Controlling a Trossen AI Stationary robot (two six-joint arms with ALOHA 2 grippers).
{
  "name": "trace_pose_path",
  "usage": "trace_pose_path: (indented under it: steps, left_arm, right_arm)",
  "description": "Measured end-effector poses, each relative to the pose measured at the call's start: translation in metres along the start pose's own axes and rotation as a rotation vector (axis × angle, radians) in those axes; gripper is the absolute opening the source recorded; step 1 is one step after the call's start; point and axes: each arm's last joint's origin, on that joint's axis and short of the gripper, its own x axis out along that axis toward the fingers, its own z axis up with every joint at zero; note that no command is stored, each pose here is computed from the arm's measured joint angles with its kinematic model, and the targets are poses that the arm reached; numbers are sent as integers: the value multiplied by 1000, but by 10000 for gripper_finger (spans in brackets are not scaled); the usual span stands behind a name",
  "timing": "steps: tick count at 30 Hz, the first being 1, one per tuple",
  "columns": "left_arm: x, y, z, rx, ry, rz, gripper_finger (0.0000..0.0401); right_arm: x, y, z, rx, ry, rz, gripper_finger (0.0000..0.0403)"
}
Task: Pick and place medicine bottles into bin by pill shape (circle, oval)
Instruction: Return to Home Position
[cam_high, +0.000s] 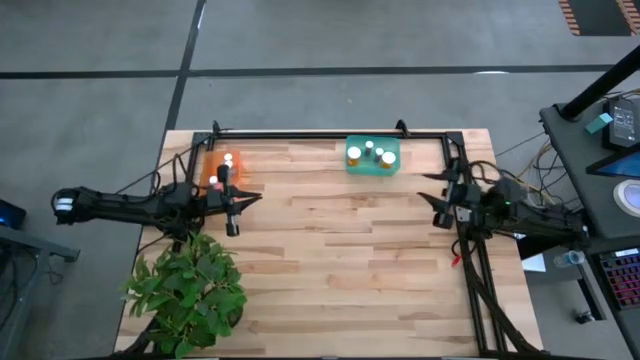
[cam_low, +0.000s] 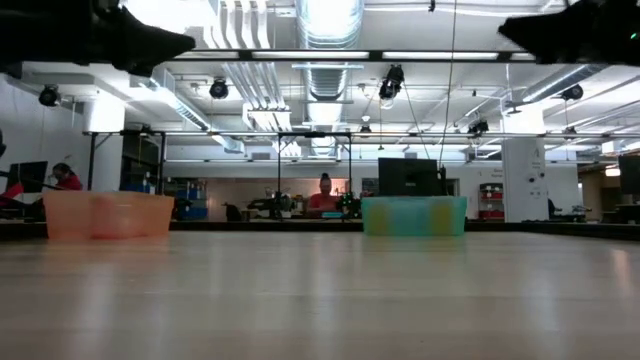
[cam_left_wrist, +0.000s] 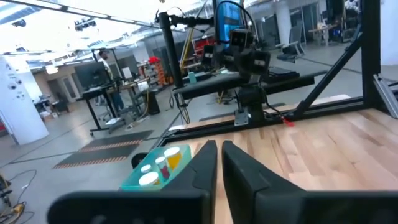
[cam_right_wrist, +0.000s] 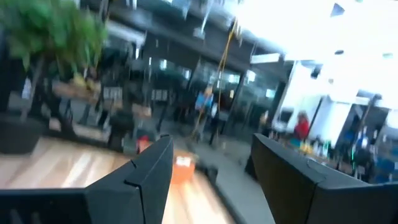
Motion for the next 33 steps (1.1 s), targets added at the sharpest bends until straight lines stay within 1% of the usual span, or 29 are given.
trace_pose_path:
  steps: [3, 5, 10, 14, 17, 20, 23, 27, 31, 33]
  left_arm:
    - [-5, -2, -9, -3, -12, 3, 1]
    - [-9, -2, -14, -2, -17, 4, 2]
    - [-19, -2, -20, -4, -65, 19, 0]
    - [-27, -2, -26, -12, -109, 31, 0]
    - [-31, -4, -35, -16, -113, 32, 0]
    - [-34, -4, -38, -31, -149, 41, 0]
    - [-37, -3, -38, -34, -166, 45, 0]
    - [-38, -2, -36, -37, -182, 49, 0]
    - [-38, -3, -37, -36, -172, 52, 0]
    - [-37, -3, -38, -34, -165, 55, 0]
  right_arm:
    - [-5, -1, 3, 3, -37, -11, 205]
    - [-8, 1, -2, 1, -15, -18, 205]
    - [-9, 0, -2, 10, -14, -57, 205]
    - [-7, 4, -12, 51, 13, -45, 205]
    - [-7, 7, -21, 59, -4, -47, 205]
    - [-7, 12, -34, 92, 4, -41, 205]
    - [-7, 13, -37, 124, 39, -29, 205]
    - [-7, 14, -38, 133, 46, -20, 205]
    - [-7, 16, -43, 135, 100, -11, 205]
    - [-7, 16, -46, 168, 132, -15, 205]
